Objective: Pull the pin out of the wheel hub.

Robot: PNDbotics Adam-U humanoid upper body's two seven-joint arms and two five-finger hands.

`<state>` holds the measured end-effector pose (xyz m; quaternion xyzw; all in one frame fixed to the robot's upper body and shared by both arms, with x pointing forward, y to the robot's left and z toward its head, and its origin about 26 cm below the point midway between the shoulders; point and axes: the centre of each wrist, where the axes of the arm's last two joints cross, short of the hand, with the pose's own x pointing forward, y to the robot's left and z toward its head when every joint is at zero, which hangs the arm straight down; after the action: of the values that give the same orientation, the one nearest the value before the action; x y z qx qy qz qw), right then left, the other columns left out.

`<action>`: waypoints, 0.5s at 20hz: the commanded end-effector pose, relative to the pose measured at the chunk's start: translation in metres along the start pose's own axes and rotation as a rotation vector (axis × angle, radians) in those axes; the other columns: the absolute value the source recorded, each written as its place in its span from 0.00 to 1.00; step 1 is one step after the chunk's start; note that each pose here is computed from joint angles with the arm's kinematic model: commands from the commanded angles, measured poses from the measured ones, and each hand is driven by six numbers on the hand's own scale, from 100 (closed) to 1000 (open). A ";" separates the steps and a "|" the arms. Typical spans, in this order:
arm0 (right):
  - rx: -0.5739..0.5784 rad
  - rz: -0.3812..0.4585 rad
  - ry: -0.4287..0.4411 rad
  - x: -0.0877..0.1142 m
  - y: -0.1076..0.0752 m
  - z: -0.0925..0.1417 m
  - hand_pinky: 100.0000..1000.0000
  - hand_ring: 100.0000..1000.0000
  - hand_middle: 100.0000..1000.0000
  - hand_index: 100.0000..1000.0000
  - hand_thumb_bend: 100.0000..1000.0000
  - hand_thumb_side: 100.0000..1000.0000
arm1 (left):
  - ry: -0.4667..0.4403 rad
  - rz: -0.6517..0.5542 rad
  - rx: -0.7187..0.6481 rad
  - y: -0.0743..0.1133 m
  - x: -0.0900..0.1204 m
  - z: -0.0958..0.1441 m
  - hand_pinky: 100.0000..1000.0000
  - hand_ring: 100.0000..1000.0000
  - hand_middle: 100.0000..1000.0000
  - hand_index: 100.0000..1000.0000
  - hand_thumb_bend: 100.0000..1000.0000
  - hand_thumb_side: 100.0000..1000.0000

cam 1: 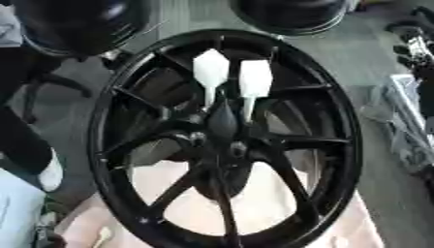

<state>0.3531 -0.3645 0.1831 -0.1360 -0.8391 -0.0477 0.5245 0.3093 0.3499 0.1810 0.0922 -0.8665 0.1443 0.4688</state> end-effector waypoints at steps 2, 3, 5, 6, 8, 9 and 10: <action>-0.003 0.013 -0.030 0.010 -0.003 -0.004 0.90 0.78 0.75 0.91 0.07 0.45 | -0.025 -0.008 -0.002 0.004 0.007 -0.004 0.77 0.82 0.80 0.85 0.10 0.70; -0.004 0.013 -0.028 0.010 -0.003 -0.004 0.90 0.78 0.74 0.91 0.07 0.45 | -0.024 -0.008 -0.003 0.003 0.007 -0.004 0.77 0.82 0.80 0.85 0.10 0.70; -0.005 0.015 -0.025 0.010 -0.004 -0.005 0.90 0.78 0.74 0.91 0.07 0.45 | -0.025 -0.008 -0.003 0.003 0.007 -0.005 0.77 0.82 0.80 0.85 0.10 0.70; -0.005 0.016 -0.023 0.010 -0.004 -0.005 0.90 0.78 0.74 0.91 0.08 0.46 | -0.025 -0.007 -0.003 0.003 0.007 -0.005 0.77 0.82 0.80 0.85 0.10 0.70; -0.001 0.022 -0.017 0.010 -0.005 -0.006 0.90 0.78 0.74 0.91 0.08 0.46 | -0.025 -0.007 -0.002 0.003 0.007 -0.005 0.77 0.82 0.80 0.85 0.10 0.70; 0.005 0.029 -0.015 0.010 -0.006 -0.007 0.90 0.78 0.74 0.92 0.08 0.46 | -0.024 -0.009 -0.003 0.004 0.007 -0.005 0.77 0.82 0.80 0.85 0.10 0.70; 0.012 0.034 -0.016 0.011 -0.007 -0.008 0.90 0.78 0.74 0.92 0.09 0.46 | -0.023 -0.013 -0.004 0.004 0.007 -0.005 0.77 0.82 0.80 0.85 0.10 0.70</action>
<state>0.3545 -0.3647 0.1824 -0.1359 -0.8343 -0.0444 0.5324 0.3093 0.3503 0.1808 0.0921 -0.8664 0.1436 0.4693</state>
